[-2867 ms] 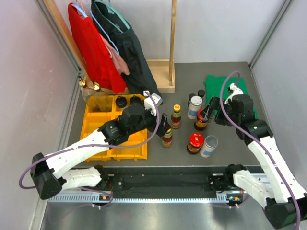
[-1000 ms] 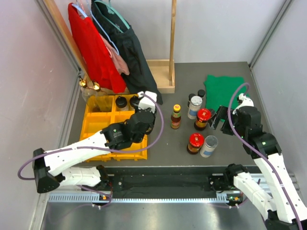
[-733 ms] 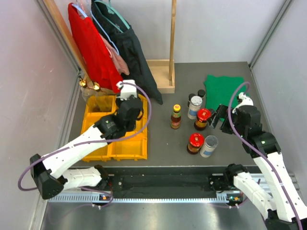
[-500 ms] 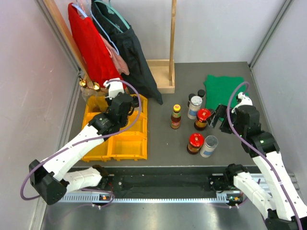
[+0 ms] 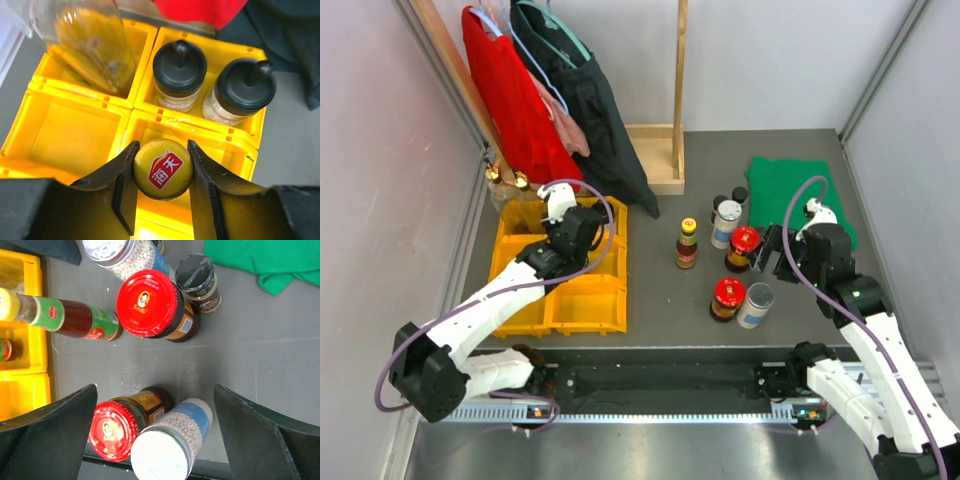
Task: Organize the condiment bottles
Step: Place the bottle in the storage box.
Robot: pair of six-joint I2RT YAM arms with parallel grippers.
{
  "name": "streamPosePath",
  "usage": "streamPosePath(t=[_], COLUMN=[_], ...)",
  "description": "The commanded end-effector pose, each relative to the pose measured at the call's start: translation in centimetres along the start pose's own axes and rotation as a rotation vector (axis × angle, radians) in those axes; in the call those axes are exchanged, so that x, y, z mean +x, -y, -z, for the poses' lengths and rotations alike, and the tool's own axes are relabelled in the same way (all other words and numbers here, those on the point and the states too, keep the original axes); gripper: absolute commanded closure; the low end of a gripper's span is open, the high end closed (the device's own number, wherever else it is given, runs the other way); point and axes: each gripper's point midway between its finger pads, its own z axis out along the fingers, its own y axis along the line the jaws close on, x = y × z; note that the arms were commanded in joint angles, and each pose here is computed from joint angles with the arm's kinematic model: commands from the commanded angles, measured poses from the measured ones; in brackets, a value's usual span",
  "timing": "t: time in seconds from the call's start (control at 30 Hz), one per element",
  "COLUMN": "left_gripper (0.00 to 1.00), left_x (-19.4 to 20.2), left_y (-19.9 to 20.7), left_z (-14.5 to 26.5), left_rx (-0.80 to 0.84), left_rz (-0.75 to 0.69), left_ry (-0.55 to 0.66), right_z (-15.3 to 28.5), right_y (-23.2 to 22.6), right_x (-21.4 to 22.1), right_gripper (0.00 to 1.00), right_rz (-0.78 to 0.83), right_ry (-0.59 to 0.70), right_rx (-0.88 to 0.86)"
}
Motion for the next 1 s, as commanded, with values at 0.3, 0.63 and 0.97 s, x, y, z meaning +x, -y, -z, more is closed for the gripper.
streamPosePath(t=[0.3, 0.63, 0.97], left_gripper=[0.99, 0.80, 0.03], left_x=[-1.5, -0.2, -1.2], left_y=[-1.5, -1.7, -1.8], left_z=[-0.6, -0.9, 0.2], left_rx=[-0.102, -0.104, -0.076], left_rz=[0.121, 0.134, 0.121], left_ry=[0.114, 0.095, 0.086], right_z=[0.0, 0.3, 2.9], right_y=[-0.9, -3.4, -13.0], right_x=[-1.6, -1.6, -2.6], right_gripper=[0.02, 0.02, 0.03], right_rz=[0.030, 0.088, 0.325], right_ry=[0.062, 0.037, 0.096], right_rx=[-0.053, -0.190, -0.483])
